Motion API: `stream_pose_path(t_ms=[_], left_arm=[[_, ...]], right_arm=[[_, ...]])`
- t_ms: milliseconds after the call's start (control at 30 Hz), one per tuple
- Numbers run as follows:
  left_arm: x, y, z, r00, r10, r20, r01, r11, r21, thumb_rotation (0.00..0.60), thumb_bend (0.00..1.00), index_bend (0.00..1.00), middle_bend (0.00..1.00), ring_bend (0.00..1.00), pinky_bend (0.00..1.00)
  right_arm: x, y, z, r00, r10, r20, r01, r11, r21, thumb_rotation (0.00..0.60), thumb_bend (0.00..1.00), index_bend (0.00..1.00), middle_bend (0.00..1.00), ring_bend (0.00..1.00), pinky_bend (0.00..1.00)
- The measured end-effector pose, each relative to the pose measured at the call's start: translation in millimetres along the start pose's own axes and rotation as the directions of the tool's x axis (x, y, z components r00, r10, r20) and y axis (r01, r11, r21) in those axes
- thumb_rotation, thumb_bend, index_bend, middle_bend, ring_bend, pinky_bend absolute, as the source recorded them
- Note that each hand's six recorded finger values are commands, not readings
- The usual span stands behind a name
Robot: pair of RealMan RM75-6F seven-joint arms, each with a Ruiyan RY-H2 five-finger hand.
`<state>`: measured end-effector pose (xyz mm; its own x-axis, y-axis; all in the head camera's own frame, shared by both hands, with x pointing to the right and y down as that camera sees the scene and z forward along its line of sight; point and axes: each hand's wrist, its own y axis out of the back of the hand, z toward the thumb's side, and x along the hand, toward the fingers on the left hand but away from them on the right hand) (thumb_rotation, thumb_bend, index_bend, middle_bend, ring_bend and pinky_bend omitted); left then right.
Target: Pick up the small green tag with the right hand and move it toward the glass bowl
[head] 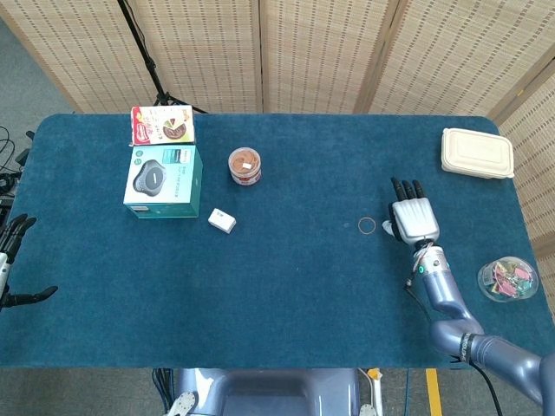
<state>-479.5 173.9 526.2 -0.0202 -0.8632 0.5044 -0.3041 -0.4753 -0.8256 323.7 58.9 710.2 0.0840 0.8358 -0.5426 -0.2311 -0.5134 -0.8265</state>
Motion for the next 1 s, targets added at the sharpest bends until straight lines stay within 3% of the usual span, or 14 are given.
stream_pose_path(t_ms=[267,333,433,533,800,1000], left_arm=[[0.0,-0.7,1.1,1.000,-0.003,0.003,0.003,1.000,0.002,0.600,0.00,0.00,0.00,0.00,0.00],[-0.2,-1.0,1.1,1.000,-0.005,0.004,0.005,1.000,0.003,0.600,0.00,0.00,0.00,0.00,0.00],[-0.6,-1.1,0.9,1.000,-0.006,0.004,0.006,1.000,0.002,0.600,0.00,0.00,0.00,0.00,0.00],[-1.1,-1.4,1.1,1.000,-0.009,0.007,0.009,1.000,0.002,0.600,0.00,0.00,0.00,0.00,0.00],[-6.2,-3.4,2.0,1.000,-0.018,0.023,0.018,1.000,0.002,0.600,0.00,0.00,0.00,0.00,0.00],[-14.8,-3.6,-1.3,1.000,-0.015,0.027,0.016,1.000,-0.007,0.600,0.00,0.00,0.00,0.00,0.00]], right_arm=[[-1.5,17.9,-17.2,0.999,-0.040,0.037,0.040,0.999,-0.013,0.600,0.83,0.55,0.00,0.00,0.00],[2.2,23.2,-19.1,0.998,-0.059,0.036,0.060,0.998,-0.030,0.600,0.71,0.45,0.00,0.00,0.00],[9.9,33.0,-23.3,0.994,-0.105,0.031,0.106,0.993,-0.048,0.600,0.22,0.16,0.00,0.00,0.00],[21.1,45.1,-30.0,0.986,-0.163,0.026,0.165,0.984,-0.071,0.600,0.07,0.02,0.00,0.00,0.00],[69.6,70.2,-60.1,0.958,-0.284,0.034,0.286,0.946,-0.150,0.600,0.00,0.00,0.00,0.00,0.00],[116.6,66.2,-81.4,0.945,-0.323,0.049,0.326,0.928,-0.178,0.600,0.00,0.00,0.00,0.00,0.00]])
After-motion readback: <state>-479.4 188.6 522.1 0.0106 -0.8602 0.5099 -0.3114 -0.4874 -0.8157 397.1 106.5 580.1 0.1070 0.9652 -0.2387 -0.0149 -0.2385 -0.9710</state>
